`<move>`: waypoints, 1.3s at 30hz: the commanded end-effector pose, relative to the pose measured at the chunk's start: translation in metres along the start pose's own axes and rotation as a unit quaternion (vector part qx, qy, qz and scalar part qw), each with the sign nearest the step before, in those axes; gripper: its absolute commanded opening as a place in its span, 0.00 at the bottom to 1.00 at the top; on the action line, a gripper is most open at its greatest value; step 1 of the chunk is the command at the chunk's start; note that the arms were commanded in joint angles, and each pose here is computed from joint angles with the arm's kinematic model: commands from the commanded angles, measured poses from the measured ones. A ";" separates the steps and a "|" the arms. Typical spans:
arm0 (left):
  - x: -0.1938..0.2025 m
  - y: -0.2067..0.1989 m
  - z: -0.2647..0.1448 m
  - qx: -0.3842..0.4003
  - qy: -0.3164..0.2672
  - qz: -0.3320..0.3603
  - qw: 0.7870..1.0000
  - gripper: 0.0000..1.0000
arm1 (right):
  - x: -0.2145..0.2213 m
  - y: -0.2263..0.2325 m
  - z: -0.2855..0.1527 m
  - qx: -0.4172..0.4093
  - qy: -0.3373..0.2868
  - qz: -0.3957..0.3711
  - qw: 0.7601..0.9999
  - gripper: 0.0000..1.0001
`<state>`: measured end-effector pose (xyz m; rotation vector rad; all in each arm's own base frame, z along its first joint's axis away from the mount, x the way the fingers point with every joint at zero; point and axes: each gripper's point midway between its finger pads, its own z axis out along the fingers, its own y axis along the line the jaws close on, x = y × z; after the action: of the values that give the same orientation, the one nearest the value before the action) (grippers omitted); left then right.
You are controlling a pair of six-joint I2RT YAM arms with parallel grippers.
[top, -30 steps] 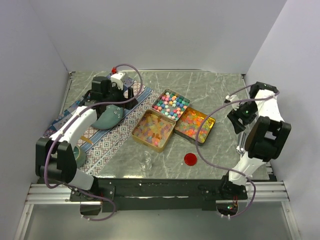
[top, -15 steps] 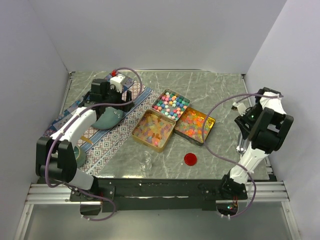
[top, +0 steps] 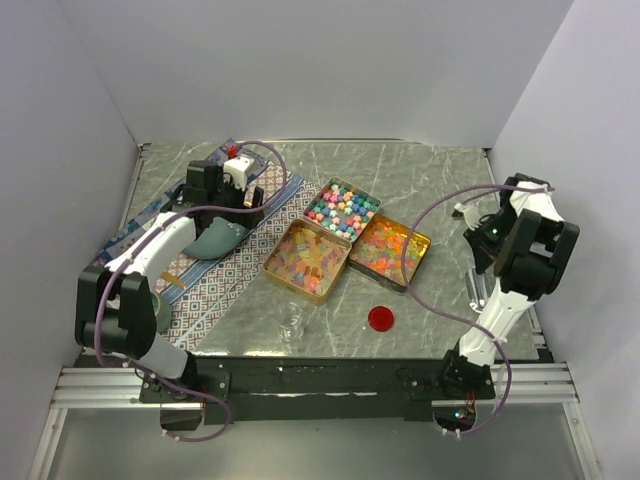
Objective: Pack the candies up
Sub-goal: Pick up the spatula from the center of the board, then place the spatula at the center of the board.
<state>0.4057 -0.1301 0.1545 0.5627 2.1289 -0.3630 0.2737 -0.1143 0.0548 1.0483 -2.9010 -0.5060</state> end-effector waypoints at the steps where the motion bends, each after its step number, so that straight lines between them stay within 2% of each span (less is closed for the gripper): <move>1: -0.013 -0.001 0.002 0.010 -0.018 0.004 1.000 0.97 | -0.043 0.021 -0.014 0.008 -0.059 -0.121 0.991 0.03; 2: -0.015 -0.001 0.002 0.012 -0.021 0.005 1.000 0.97 | -0.052 0.028 -0.015 0.003 -0.073 -0.120 0.990 0.00; 6: -0.017 -0.002 0.003 0.015 -0.023 -0.001 1.000 0.97 | -0.096 0.066 -0.009 -0.009 -0.094 -0.174 0.980 0.00; 13: -0.025 -0.015 -0.004 0.041 -0.039 -0.024 0.998 0.97 | -0.144 0.137 -0.006 -0.035 -0.119 -0.255 0.959 0.00; 23: -0.051 -0.049 -0.005 0.138 -0.063 -0.062 0.986 0.98 | -0.149 0.183 -0.034 -0.056 -0.134 -0.284 0.948 0.00; 26: -0.048 -0.045 -0.001 0.128 -0.057 -0.070 0.988 0.98 | -0.145 0.199 -0.020 -0.072 -0.112 -0.307 0.942 0.00; 34: -0.048 -0.044 -0.015 0.115 -0.049 -0.073 0.989 0.98 | -0.165 0.262 0.020 -0.098 -0.078 -0.413 0.902 0.00; 39: -0.051 -0.051 -0.032 0.121 -0.057 -0.066 0.989 0.97 | -0.160 0.280 0.042 -0.111 -0.033 -0.455 0.883 0.00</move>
<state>0.3915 -0.1711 0.1769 0.4984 2.1228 -0.7078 0.2254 0.1896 0.1242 2.2665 -2.2242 -0.8600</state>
